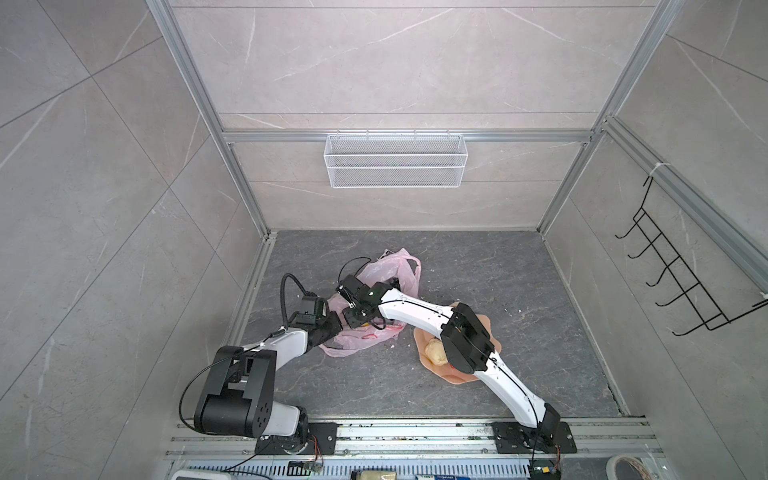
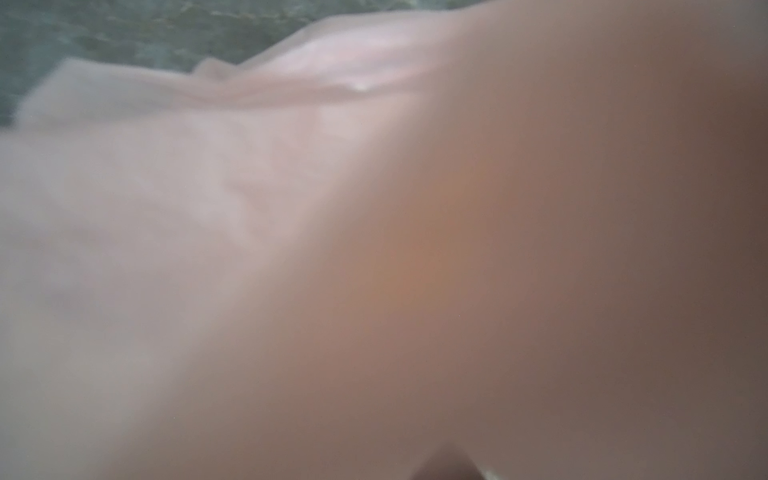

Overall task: Take the fake fruits out of the plastic bag
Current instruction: 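Reach into the bag and grasp the yellow banana with the right gripper, then lift the banana out of the bag and carry it over the peach bowl, then lower the banana into the bowl and open the right gripper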

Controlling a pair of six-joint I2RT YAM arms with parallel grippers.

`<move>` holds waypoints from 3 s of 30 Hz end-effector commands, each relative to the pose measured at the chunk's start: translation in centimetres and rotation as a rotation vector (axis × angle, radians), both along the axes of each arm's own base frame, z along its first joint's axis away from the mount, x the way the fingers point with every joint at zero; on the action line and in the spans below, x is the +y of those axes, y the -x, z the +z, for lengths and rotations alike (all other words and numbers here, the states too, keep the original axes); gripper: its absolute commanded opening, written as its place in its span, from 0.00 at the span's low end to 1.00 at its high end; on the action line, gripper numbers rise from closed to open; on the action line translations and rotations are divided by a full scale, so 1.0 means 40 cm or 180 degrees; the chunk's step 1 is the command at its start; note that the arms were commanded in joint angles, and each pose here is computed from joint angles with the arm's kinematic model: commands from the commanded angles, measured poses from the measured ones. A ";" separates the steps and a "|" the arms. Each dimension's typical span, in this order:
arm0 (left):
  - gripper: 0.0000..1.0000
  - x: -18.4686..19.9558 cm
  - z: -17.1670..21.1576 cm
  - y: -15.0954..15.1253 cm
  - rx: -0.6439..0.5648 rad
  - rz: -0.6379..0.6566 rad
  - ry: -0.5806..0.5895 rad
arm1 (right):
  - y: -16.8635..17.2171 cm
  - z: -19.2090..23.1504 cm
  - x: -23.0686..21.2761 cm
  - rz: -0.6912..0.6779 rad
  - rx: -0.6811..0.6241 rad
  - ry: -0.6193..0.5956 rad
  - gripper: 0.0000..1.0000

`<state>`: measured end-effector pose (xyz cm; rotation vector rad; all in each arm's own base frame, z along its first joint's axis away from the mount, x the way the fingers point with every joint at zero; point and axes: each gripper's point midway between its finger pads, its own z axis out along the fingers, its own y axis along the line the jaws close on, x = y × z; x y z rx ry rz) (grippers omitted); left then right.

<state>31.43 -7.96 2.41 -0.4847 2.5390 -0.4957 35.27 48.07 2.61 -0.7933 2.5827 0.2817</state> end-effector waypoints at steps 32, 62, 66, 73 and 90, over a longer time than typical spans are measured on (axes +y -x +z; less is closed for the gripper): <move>0.01 -0.044 0.051 -0.024 -0.0330 -0.0407 -0.0287 | -0.007 0.284 -0.109 -0.0277 -0.0535 -0.0542 0.14; 0.00 -0.076 0.114 -0.025 -0.0599 -0.0550 -0.0860 | 0.044 0.505 -0.260 -0.0683 -0.0608 -0.1009 0.12; 0.00 -0.076 0.120 -0.023 -0.0614 -0.0551 -0.0852 | 0.090 0.504 -0.329 -0.0883 -0.0567 -0.0996 0.11; 0.00 -0.080 0.121 -0.022 -0.0595 -0.0569 -0.0832 | 0.163 0.427 -0.426 -0.1395 -0.0400 -0.0884 0.11; 0.00 -0.083 0.111 -0.021 -0.0538 -0.0583 -0.0825 | 0.221 0.273 -0.515 -0.2174 -0.0071 -0.0735 0.09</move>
